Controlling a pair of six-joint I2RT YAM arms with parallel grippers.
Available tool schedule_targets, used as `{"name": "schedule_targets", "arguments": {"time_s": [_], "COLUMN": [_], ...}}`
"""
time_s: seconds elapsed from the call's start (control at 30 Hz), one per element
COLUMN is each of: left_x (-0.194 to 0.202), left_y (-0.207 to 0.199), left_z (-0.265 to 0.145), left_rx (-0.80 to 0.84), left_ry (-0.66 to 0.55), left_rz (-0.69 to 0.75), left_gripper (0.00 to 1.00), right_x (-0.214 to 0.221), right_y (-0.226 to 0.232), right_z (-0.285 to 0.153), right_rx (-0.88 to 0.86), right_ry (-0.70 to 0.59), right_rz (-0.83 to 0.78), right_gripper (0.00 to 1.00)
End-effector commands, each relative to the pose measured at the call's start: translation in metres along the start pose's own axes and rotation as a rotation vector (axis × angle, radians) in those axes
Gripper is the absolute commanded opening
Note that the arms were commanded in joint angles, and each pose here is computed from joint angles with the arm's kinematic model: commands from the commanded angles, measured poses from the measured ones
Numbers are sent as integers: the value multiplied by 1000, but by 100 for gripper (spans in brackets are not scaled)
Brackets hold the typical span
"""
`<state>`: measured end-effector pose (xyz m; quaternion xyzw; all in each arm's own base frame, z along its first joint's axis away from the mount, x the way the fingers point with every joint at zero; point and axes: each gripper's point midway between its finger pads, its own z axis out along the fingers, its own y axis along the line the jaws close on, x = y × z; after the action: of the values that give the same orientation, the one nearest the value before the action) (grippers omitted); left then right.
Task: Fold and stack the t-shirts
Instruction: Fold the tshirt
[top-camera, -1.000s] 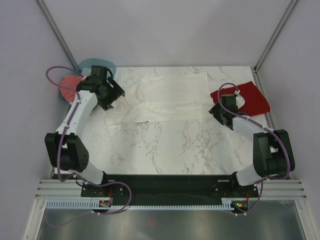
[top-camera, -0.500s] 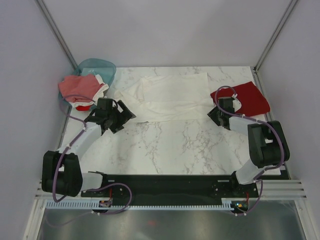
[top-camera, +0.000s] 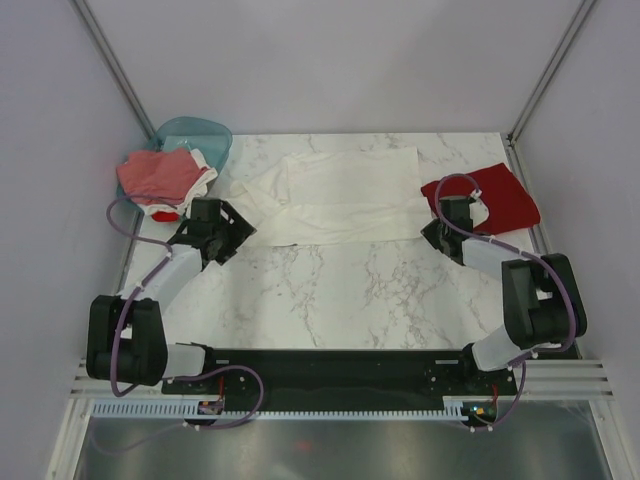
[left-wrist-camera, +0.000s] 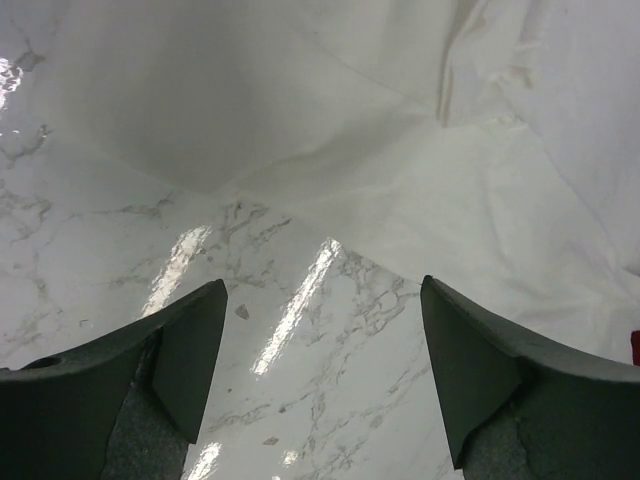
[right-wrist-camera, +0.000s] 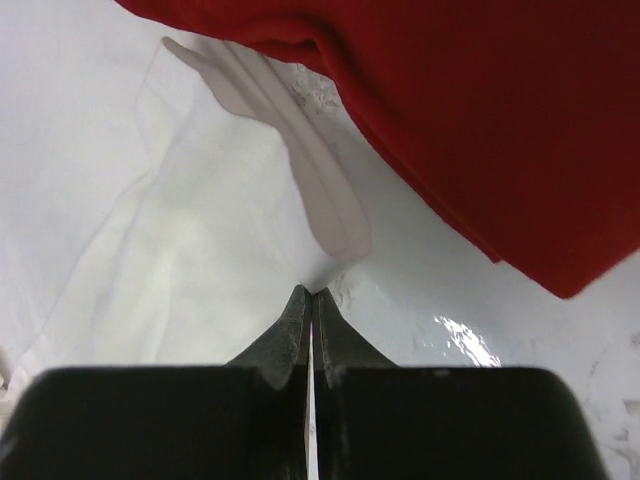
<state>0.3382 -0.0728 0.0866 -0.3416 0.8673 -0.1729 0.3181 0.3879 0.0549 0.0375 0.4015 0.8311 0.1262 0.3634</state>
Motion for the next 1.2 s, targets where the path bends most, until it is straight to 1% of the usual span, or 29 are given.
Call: {"name": "schedule_targets", "arguments": {"time_s": [0.0, 0.03, 0.17, 0.27, 0.37, 0.57, 0.73, 0.97, 1.0, 1.1, 1.17], "left_x": [-22, -24, -29, -29, -29, -27, -36, -33, -30, -25, -27], "left_y": [8, 13, 21, 29, 37, 47, 48, 58, 62, 64, 68], "left_z": [-3, -3, -6, -5, -3, 1, 8, 33, 38, 47, 44], "left_rx": [-43, -60, -91, -117, -147, -176, -183, -225, -242, -259, -273], "left_ry": [-124, -144, -194, -212, -225, -244, -298, -303, -298, -265, -282], "left_rz": [-53, -63, -79, -98, -127, -165, -213, -251, -280, -281, -284], "left_gripper": [85, 85, 85, 84, 83, 82, 80, 74, 73, 70, 53], "right_x": [-20, -17, -28, -29, -27, -16, -15, -19, -18, -19, -21], "right_y": [-2, -8, -5, -10, -12, -10, -8, -8, -9, -10, -11], "right_z": [-20, -23, -44, -47, -45, -37, -34, -38, -38, -40, -41], "right_rx": [-2, 5, -39, -32, -26, -29, -34, -44, -45, -45, -46], "right_ry": [-85, -87, -144, -160, -154, -101, -93, -113, -112, -116, -123], "right_rz": [41, 46, 73, 90, 102, 100, 99, 108, 107, 111, 115], "right_gripper": [0, 0, 0, 0, 0, 0, 0, 0, 0, 0, 0]}}
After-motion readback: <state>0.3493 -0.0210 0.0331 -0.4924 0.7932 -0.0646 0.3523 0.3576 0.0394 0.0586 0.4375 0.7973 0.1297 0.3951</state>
